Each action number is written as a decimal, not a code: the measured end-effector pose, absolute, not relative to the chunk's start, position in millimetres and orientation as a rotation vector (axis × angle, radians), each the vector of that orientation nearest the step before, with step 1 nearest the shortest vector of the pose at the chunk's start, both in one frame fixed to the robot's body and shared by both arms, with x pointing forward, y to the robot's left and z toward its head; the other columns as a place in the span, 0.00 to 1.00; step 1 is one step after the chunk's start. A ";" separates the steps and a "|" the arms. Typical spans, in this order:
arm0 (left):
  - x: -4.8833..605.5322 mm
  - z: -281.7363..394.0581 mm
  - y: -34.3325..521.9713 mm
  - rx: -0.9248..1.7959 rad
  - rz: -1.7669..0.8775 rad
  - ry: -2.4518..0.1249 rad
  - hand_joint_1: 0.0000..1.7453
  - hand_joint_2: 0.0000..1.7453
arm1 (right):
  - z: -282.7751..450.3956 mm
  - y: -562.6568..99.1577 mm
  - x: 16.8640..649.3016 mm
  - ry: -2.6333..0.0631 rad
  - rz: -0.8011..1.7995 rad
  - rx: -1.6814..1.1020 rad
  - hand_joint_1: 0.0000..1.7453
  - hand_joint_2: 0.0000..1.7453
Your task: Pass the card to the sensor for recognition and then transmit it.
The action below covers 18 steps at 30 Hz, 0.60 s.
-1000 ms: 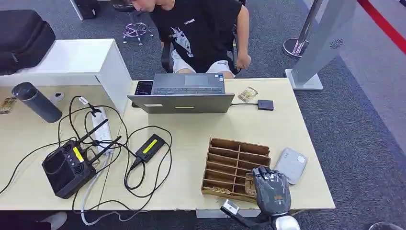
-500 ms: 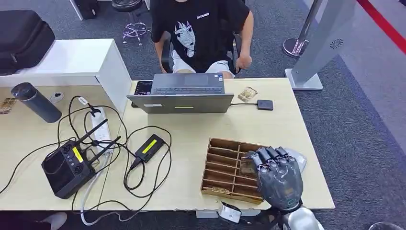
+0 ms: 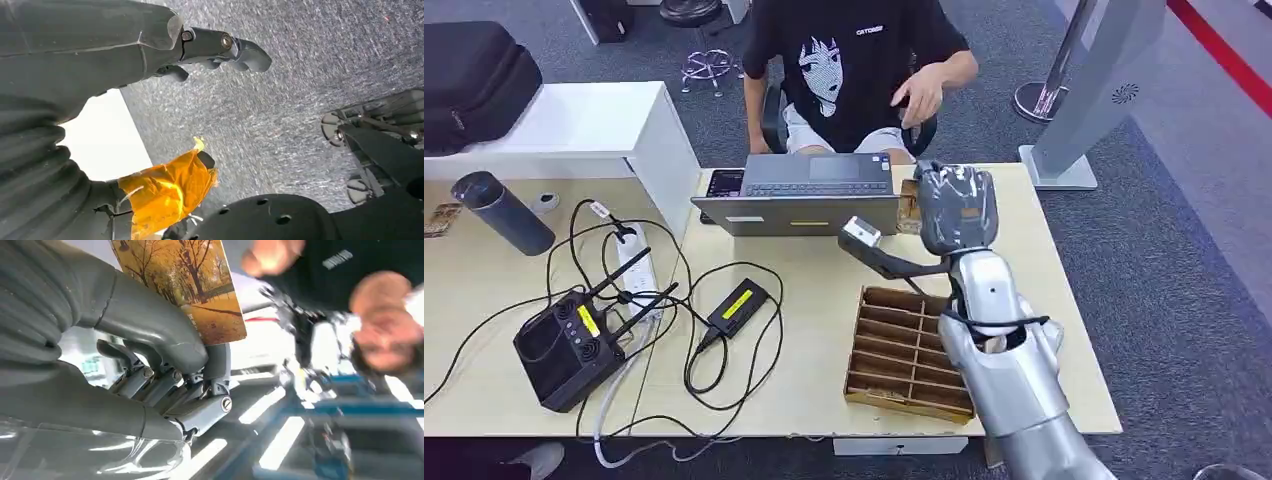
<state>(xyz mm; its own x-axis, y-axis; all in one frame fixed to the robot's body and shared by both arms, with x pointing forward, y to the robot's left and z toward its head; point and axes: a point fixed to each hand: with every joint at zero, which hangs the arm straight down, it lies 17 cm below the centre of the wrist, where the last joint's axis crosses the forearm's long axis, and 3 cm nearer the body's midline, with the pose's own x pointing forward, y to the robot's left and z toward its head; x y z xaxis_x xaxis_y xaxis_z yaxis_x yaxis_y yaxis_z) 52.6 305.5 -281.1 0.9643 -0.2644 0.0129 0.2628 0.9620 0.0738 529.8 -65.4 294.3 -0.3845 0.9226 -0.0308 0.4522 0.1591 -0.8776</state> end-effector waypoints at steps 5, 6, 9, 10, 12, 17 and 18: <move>54.8 -280.7 307.1 0.074 -0.294 -0.025 0.00 1.00 | 293.1 -59.2 571.0 -1.803 1.212 -1.304 1.00 1.00; 55.1 -280.7 307.3 0.075 -0.297 -0.025 0.00 1.00 | 293.3 -57.6 574.9 -1.793 1.217 -1.304 1.00 1.00; 55.8 -280.6 307.1 0.075 -0.301 -0.027 0.00 1.00 | 292.6 -52.1 581.3 -1.773 1.229 -1.297 1.00 1.00; 55.9 -280.6 307.0 0.075 -0.304 -0.027 0.00 1.00 | 291.7 -49.9 582.1 -1.769 1.235 -1.297 1.00 1.00; 55.9 -280.6 306.9 0.075 -0.304 -0.027 0.00 1.00 | 290.8 -46.8 583.8 -1.760 1.241 -1.299 1.00 1.00; 55.9 -280.6 306.9 0.075 -0.302 -0.027 0.00 1.00 | 293.8 -41.3 584.0 -1.764 1.229 -1.312 1.00 1.00; 55.9 -280.6 306.9 0.075 -0.302 -0.027 0.00 1.00 | 294.8 -40.5 583.8 -1.768 1.223 -1.313 1.00 1.00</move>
<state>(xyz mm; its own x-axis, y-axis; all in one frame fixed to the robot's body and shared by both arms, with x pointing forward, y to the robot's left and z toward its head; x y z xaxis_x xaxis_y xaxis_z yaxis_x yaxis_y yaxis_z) 55.9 306.9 -280.6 0.9545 -0.2978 0.0149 0.2958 0.9521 0.0776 583.8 -40.5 294.8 -0.3198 0.9462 -0.0492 0.3798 0.0804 -0.9216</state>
